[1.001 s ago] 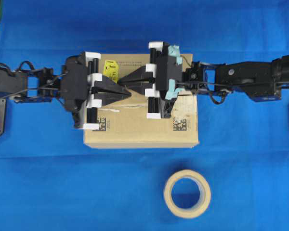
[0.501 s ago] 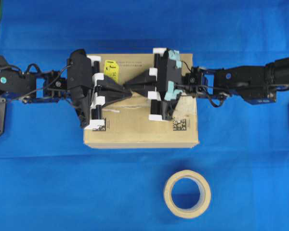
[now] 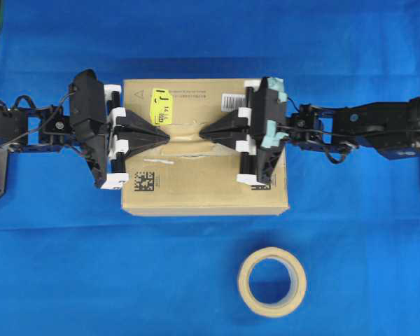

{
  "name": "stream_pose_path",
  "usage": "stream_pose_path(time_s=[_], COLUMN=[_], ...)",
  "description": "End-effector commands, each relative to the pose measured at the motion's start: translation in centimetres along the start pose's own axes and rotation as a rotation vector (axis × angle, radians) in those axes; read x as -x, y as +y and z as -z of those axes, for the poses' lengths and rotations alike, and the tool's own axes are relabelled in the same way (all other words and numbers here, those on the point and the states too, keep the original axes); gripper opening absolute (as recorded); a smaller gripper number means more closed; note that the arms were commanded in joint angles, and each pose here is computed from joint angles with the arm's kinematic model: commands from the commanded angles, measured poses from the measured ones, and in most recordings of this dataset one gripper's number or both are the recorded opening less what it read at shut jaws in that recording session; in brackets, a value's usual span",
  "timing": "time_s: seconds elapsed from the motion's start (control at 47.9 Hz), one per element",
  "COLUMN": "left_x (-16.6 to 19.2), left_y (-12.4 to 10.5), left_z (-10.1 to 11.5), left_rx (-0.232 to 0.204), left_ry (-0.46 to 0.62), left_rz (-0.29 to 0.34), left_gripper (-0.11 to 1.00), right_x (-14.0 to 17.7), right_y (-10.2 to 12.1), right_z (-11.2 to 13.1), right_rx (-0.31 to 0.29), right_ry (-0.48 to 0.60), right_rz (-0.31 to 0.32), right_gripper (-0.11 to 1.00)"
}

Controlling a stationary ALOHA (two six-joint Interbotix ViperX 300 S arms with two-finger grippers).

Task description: Apply tape along the seams of the closed cardboard box to seal it securely.

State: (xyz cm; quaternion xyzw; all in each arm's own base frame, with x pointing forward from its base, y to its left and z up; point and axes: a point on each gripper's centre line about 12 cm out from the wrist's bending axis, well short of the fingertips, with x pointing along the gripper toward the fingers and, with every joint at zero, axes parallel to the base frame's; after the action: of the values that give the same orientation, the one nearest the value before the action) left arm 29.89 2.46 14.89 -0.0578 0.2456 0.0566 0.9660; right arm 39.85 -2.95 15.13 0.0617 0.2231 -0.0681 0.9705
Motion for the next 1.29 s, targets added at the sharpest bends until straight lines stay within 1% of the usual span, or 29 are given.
stream_pose_path(time_s=[0.0,0.104,0.209,0.313,0.417,0.48,0.542,0.605,0.689,0.793,0.876,1.001,1.106,1.273], left_x=[0.3,0.4,0.4,0.2,0.2,0.5,0.7,0.6,0.0,-0.8,-1.3,-2.2,-2.9,-3.4], left_y=[0.4,0.4,0.3,0.2,-0.1,-0.3,-0.5,-0.7,-1.1,-1.6,-2.2,-3.0,-3.1,-2.9], left_z=[1.3,1.2,0.9,-0.6,-2.9,-4.9,-6.4,-7.5,-8.3,-8.4,-8.5,-7.8,-6.8,-5.2], left_rx=[0.006,0.008,0.008,0.002,-0.017,-0.037,-0.058,-0.083,-0.126,-0.155,-0.165,-0.175,-0.169,-0.166], left_ry=[0.048,0.047,0.036,-0.004,-0.066,-0.123,-0.164,-0.192,-0.204,-0.194,-0.193,-0.172,-0.138,-0.094], left_rz=[-0.011,-0.011,-0.010,-0.006,0.002,0.007,0.008,0.011,0.016,0.026,0.040,0.060,0.064,0.060], left_gripper=[0.00,0.00,0.00,0.00,0.00,0.00,0.00,0.00,0.00,0.00,0.00,0.00,0.00,0.00], right_x=[0.8,1.3,1.6,2.1,2.8,3.3,3.4,3.3,2.6,1.4,0.2,-1.5,-2.3,-2.5], right_y=[0.2,0.2,0.2,0.3,0.5,0.6,0.7,0.7,0.6,0.8,0.8,0.9,1.4,2.4], right_z=[0.8,1.1,0.7,-0.6,-2.7,-3.9,-5.0,-6.0,-6.7,-7.2,-7.4,-7.0,-6.4,-5.3], right_rx=[-0.011,-0.022,-0.023,-0.011,0.001,0.012,0.027,0.036,0.041,0.042,0.043,0.043,0.047,0.046], right_ry=[0.024,0.027,0.012,-0.029,-0.088,-0.125,-0.159,-0.188,-0.212,-0.216,-0.213,-0.184,-0.154,-0.123], right_rz=[-0.001,0.002,0.001,-0.004,-0.011,-0.016,-0.019,-0.017,-0.010,-0.011,-0.010,-0.011,-0.020,-0.040], right_gripper=[-0.01,-0.01,-0.01,-0.01,-0.01,-0.01,-0.01,-0.01,-0.01,-0.01,-0.01,-0.01,-0.01,-0.01])
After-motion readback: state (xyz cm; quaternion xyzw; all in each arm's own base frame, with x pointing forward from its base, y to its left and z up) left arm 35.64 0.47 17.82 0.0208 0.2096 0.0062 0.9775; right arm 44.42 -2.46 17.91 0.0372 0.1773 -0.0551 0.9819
